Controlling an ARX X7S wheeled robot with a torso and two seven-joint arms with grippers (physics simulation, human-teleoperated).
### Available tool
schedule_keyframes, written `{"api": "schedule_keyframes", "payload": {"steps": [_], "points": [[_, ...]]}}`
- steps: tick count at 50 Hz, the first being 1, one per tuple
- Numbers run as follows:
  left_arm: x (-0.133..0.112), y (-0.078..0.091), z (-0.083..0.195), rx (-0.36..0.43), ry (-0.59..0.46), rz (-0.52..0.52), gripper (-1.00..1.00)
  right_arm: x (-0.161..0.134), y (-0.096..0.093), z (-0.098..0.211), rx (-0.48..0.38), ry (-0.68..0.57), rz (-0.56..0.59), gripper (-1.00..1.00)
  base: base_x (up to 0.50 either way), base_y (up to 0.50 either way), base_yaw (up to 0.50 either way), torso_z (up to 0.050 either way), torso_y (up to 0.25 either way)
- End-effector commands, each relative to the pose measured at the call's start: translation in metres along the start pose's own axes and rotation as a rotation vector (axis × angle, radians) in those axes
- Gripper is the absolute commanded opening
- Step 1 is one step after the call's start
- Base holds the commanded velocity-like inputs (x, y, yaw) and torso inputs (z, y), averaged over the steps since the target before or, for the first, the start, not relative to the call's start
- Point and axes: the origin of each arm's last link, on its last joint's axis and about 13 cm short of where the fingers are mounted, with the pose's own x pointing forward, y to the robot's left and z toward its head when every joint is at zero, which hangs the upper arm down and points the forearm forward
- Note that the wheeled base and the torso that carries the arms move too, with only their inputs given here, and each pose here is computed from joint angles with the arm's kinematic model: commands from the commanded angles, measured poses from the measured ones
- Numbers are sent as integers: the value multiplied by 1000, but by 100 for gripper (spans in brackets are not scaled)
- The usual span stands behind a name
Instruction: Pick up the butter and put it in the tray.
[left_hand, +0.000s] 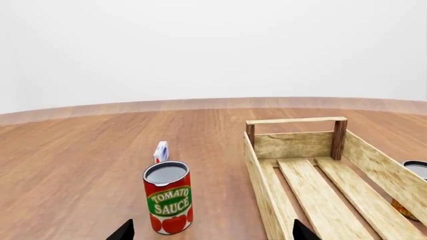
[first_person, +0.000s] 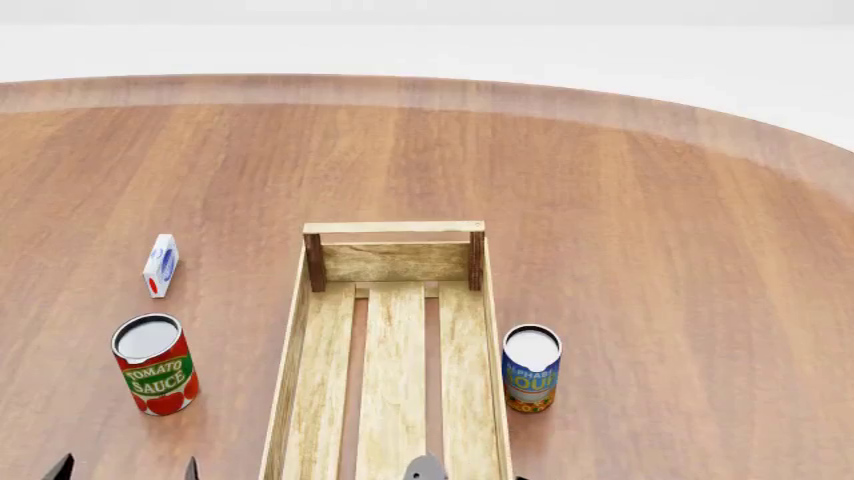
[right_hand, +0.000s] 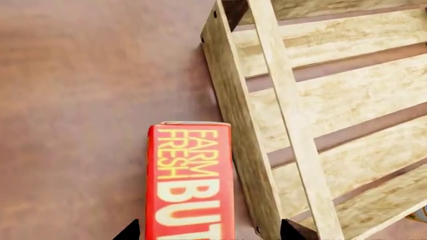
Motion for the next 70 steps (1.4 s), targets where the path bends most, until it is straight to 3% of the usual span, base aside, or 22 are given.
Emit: {"api": "schedule_keyframes", "payload": {"steps": [1, 61, 62, 70], "points": [[0, 2, 0, -1, 1, -1, 100, 5, 0, -5, 12, 7, -2, 100, 0, 0, 0, 0, 0], [-5, 7, 7, 7, -14, -8, 100, 60, 10, -41, 117, -11, 86, 100, 0, 0, 0, 0, 0], [-5, 7, 7, 7, -14, -8, 100, 60, 9, -41, 114, -15, 76, -100, 0, 0, 0, 0, 0], [-4, 6, 6, 6, -14, -8, 100, 59, 7, -38, 115, -65, 46, -100, 0, 0, 0, 0, 0]]}}
